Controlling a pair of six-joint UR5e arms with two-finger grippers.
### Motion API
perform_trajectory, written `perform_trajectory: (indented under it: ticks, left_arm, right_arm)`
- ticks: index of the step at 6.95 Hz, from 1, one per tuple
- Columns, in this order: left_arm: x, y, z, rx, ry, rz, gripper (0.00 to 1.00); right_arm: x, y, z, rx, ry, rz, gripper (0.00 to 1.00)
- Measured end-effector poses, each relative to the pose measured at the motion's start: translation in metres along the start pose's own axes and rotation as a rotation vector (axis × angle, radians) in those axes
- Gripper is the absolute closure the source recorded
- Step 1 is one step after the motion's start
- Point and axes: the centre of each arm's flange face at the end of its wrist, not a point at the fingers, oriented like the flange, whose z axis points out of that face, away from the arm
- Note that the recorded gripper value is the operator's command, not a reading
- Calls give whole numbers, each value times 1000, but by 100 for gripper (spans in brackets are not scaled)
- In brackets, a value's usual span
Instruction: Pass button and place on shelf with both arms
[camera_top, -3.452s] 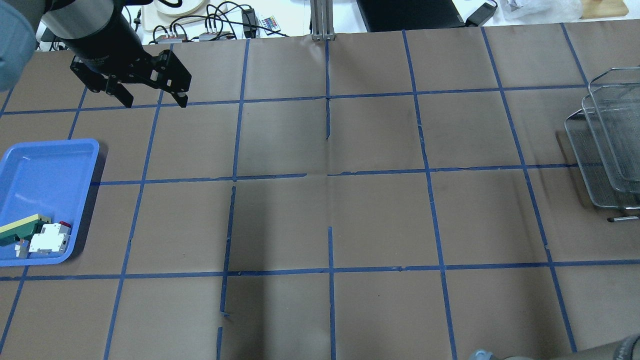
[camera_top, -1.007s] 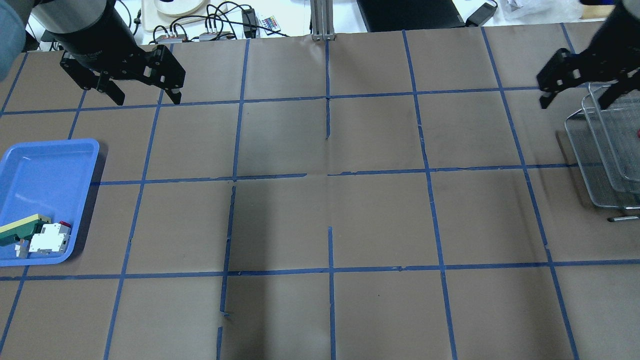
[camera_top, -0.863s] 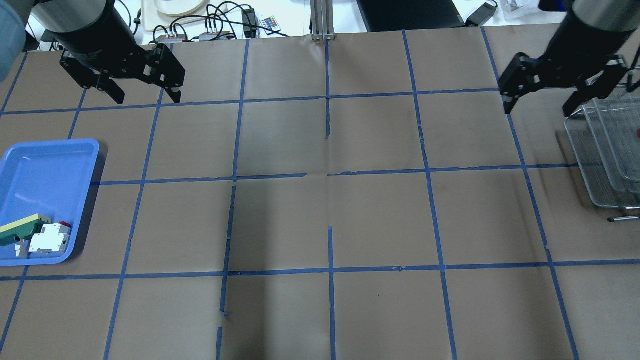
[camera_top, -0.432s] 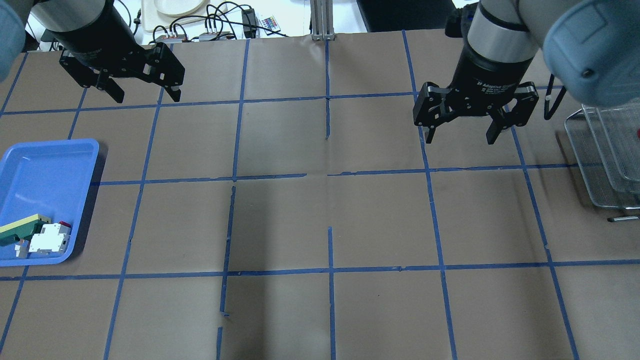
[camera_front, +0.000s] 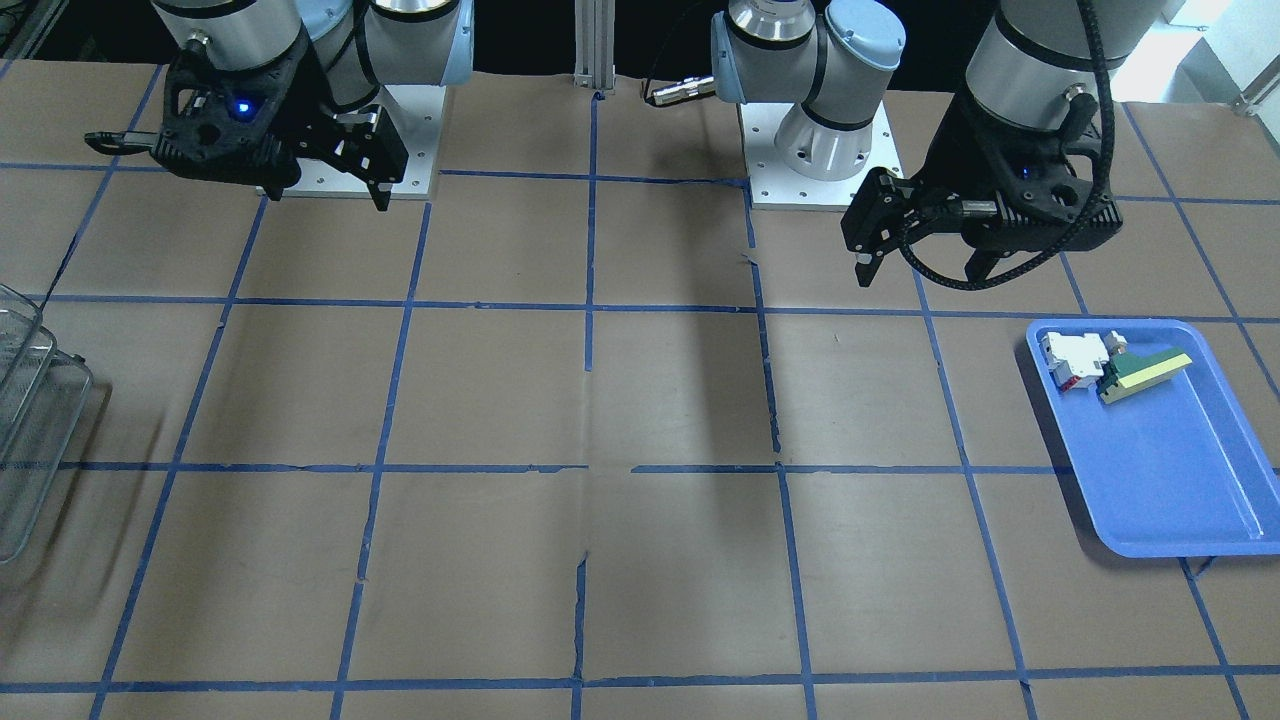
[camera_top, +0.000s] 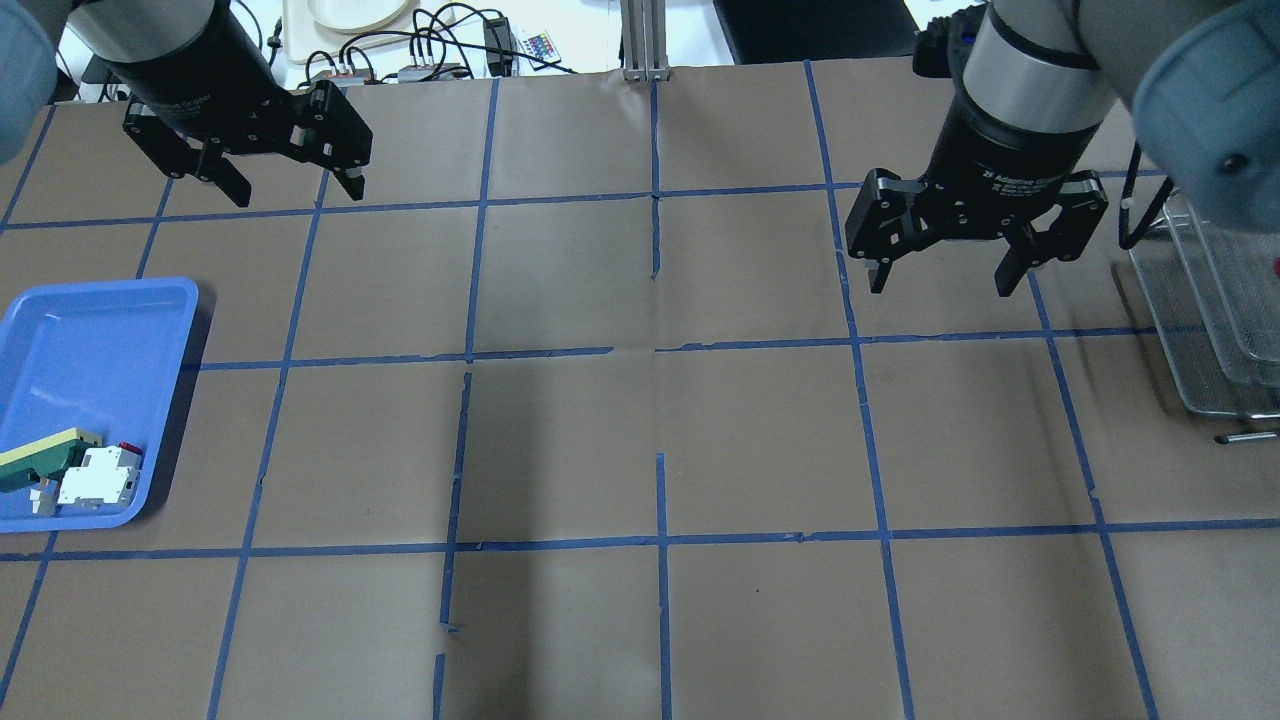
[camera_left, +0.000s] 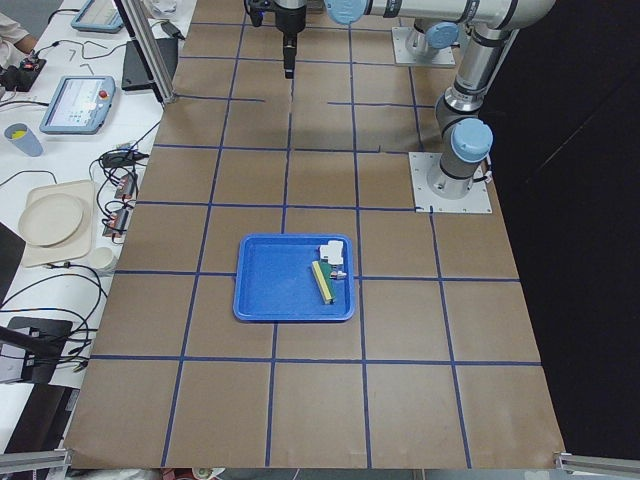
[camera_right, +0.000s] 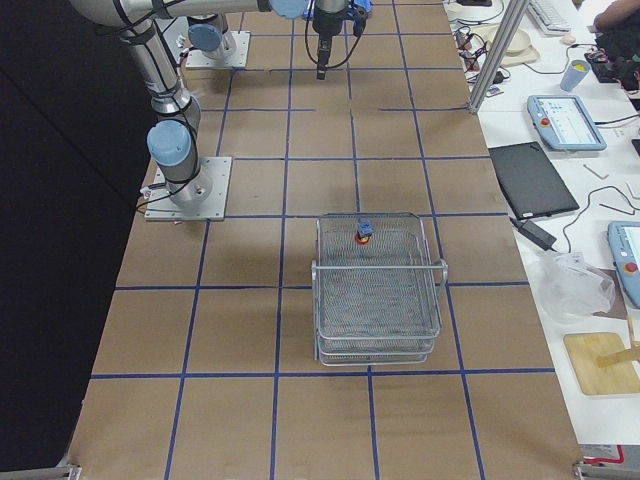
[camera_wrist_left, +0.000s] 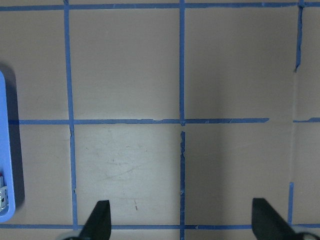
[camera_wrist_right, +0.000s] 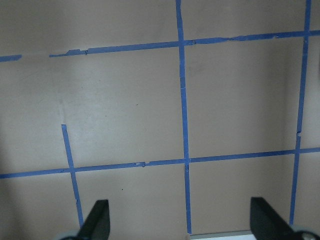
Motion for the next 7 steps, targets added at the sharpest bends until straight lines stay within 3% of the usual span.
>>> perform_trajectory:
  ticks: [7]
  left_arm:
    - [0, 1, -1, 2, -3, -7, 0]
  right_arm:
    - [12, 11, 7, -3, -3, 14, 0]
